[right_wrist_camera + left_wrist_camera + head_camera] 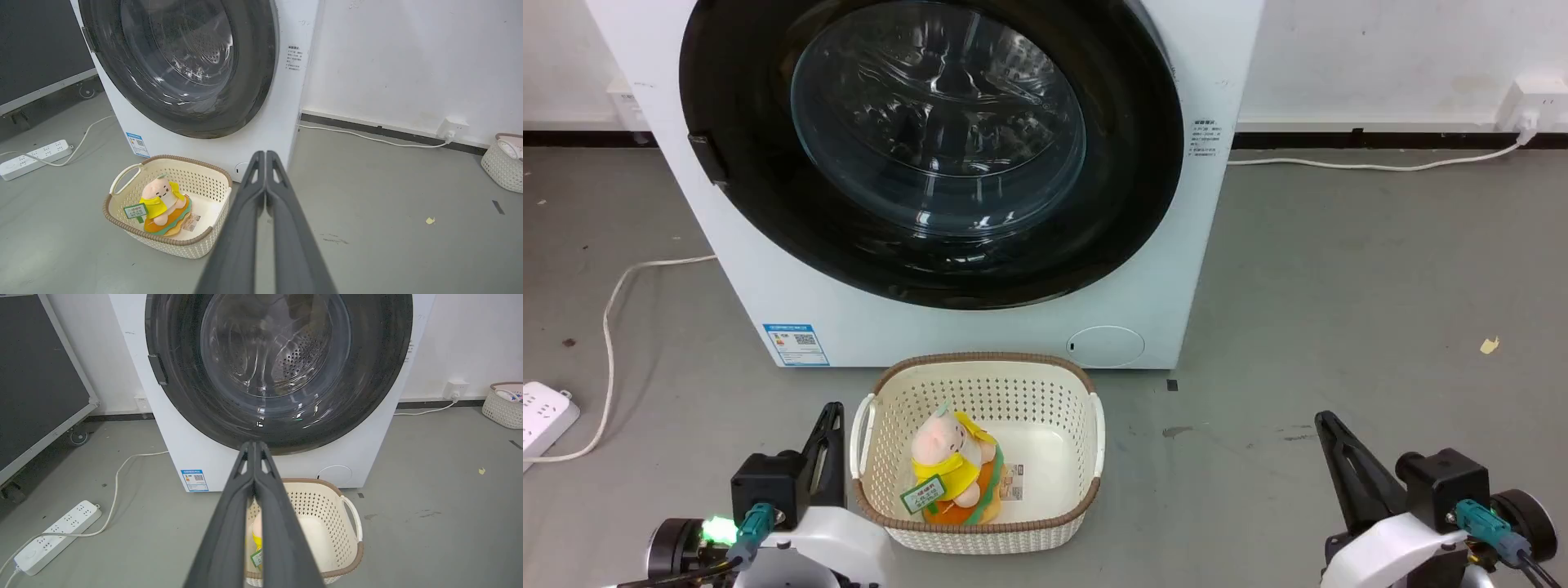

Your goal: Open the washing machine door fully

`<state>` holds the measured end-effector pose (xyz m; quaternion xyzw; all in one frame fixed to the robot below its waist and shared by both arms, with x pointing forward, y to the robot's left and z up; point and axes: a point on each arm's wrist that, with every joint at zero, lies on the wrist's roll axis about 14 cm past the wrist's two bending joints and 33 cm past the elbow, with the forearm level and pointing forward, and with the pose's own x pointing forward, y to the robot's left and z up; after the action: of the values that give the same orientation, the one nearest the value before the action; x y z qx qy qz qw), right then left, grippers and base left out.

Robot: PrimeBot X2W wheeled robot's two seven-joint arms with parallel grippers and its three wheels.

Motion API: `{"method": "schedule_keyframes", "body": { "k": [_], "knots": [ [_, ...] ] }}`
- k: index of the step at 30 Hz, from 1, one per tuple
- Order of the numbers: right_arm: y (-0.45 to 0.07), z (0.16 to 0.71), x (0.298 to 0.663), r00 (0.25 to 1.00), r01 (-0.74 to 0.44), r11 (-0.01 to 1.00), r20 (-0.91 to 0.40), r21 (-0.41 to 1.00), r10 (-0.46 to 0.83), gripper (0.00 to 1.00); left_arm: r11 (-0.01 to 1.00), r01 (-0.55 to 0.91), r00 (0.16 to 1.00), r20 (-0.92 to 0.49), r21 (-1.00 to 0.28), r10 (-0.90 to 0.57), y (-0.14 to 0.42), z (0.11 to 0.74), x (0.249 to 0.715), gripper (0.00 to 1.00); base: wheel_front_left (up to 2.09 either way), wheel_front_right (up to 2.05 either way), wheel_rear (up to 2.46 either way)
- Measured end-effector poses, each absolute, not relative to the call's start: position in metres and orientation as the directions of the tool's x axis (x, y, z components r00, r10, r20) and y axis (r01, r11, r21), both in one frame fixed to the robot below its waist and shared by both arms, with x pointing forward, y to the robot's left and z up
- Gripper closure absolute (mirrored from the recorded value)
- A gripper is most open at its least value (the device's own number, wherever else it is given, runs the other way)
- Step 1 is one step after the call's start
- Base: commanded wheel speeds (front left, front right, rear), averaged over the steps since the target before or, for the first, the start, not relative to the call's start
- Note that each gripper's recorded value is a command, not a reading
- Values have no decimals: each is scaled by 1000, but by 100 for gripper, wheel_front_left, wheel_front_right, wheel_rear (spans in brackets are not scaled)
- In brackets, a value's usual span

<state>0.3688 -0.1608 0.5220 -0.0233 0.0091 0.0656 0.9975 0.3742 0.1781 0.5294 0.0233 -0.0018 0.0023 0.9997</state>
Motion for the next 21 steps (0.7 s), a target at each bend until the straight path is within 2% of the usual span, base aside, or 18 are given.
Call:
{"method": "schedule_keyframes", "body": {
  "k": [21],
  "knots": [
    [-161,522,369,991,-131,990,-21,-45,130,100,999,-4,1000,4,47,4,178,529,374,100,0,0,0]
  ]
}}
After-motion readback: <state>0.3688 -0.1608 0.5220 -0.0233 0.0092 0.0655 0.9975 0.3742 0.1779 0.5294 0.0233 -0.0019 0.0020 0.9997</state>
